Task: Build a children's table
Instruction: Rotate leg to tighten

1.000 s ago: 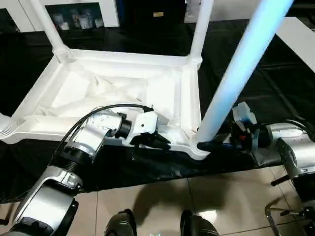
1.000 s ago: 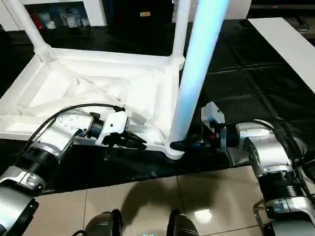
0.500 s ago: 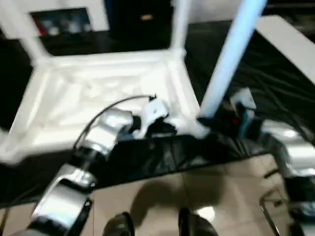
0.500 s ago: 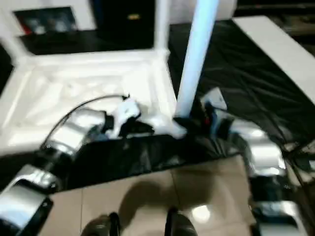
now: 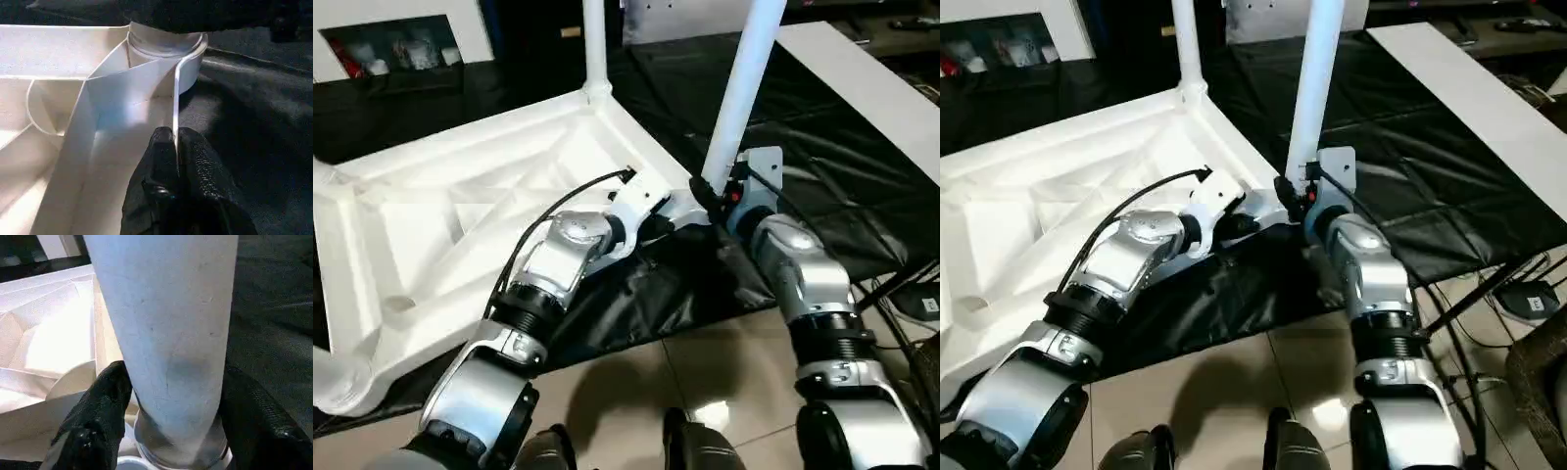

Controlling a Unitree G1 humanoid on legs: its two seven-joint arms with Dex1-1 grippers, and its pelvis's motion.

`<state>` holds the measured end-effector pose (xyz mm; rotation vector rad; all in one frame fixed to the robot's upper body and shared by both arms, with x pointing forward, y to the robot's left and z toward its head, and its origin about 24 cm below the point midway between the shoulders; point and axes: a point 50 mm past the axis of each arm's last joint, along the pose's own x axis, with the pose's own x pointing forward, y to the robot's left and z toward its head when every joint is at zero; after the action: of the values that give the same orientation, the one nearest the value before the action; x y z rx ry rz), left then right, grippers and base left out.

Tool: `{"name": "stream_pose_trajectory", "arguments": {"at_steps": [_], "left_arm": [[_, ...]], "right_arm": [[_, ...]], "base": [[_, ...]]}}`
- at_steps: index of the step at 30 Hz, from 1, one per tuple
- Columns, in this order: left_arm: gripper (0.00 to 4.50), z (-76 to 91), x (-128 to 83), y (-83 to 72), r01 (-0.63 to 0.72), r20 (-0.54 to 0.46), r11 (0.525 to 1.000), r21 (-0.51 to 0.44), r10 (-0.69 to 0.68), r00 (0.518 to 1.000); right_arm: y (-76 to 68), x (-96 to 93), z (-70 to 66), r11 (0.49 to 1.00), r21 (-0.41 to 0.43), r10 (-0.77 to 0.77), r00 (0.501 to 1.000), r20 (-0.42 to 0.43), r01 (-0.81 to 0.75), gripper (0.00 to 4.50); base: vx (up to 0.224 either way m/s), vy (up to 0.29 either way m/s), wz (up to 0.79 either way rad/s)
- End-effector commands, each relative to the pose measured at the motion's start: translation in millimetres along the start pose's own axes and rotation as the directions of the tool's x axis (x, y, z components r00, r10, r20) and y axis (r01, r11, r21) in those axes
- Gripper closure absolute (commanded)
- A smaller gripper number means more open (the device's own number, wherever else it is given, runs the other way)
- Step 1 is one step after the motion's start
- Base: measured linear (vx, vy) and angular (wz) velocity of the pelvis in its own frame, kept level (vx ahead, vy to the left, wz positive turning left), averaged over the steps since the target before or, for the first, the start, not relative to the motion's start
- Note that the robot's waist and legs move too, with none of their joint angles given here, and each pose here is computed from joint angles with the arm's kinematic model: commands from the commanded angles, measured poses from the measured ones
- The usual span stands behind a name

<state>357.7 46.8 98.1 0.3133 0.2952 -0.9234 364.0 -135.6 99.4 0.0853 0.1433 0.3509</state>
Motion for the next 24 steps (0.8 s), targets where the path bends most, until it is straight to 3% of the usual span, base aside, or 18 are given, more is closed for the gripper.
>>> {"name": "stream_pose_trajectory", "arguments": {"at_steps": [1, 5, 7, 10, 12, 13, 17, 19, 24], "left_arm": [[4.50, 14.1, 3, -8.6, 0.046, 0.067, 0.998, 0.037, -0.048, 0.997], [4.50, 8.9, 1, -6.3, 0.050, 0.054, 0.997, 0.056, -0.053, 0.997], [4.50, 3.1, -4, -3.0, 0.073, 0.046, 0.994, 0.081, -0.077, 0.996], [4.50, -0.1, -9, -1.6, 0.116, 0.058, 0.987, 0.114, -0.124, 0.991], [4.50, -6.9, -14, -0.6, 0.163, 0.035, 0.978, 0.132, -0.168, 0.985], [4.50, -11.7, -18, 0.0, 0.206, 0.021, 0.966, 0.157, -0.212, 0.977], [4.50, -22.6, -29, 2.2, 0.304, -0.024, 0.930, 0.206, -0.306, 0.952], [4.50, -28.4, -37, 2.1, 0.385, -0.055, 0.893, 0.233, -0.384, 0.922], [4.50, -33.9, -48, 0.4, 0.480, -0.088, 0.839, 0.254, -0.475, 0.876]], "right_arm": [[7.6, -2.2, -15.8, 0.998, 0.007, 0.069, 0.996, -0.055, -0.069, 1.37], [-2.8, -10.2, -12.5, 0.993, -0.059, 0.097, 0.995, -0.024, -0.098, 0.94], [-14.3, -23.0, -6.9, 0.980, -0.096, 0.177, 0.984, 0.012, -0.175, 0.94], [-25.0, -33.6, -2.1, 0.964, -0.143, 0.228, 0.973, 0.022, -0.223, 0.56], [-30.3, -43.8, -1.3, 0.935, -0.188, 0.307, 0.952, -0.001, -0.301, 0.50], [-34.1, -51.9, -0.5, 0.909, -0.201, 0.368, 0.930, -0.025, -0.365, 0.25], [-39.0, -64.2, 1.1, 0.852, -0.212, 0.475, 0.877, -0.072, -0.479, 0.03], [-40.2, -70.3, 2.6, 0.807, -0.234, 0.534, 0.839, -0.106, -0.543, 0.03], [-40.9, -74.6, 5.0, 0.762, -0.246, 0.585, 0.800, -0.136, -0.599, 0.03]], "base": [[0.000, 0.000, 0.00], [0.013, -0.011, 0.02], [0.000, 0.000, 0.00], [0.000, 0.000, 0.00], [0.000, 0.000, 0.00], [0.000, 0.000, 0.00], [0.000, 0.000, 0.00], [0.000, 0.000, 0.00], [0.000, 0.000, 0.00]]}}
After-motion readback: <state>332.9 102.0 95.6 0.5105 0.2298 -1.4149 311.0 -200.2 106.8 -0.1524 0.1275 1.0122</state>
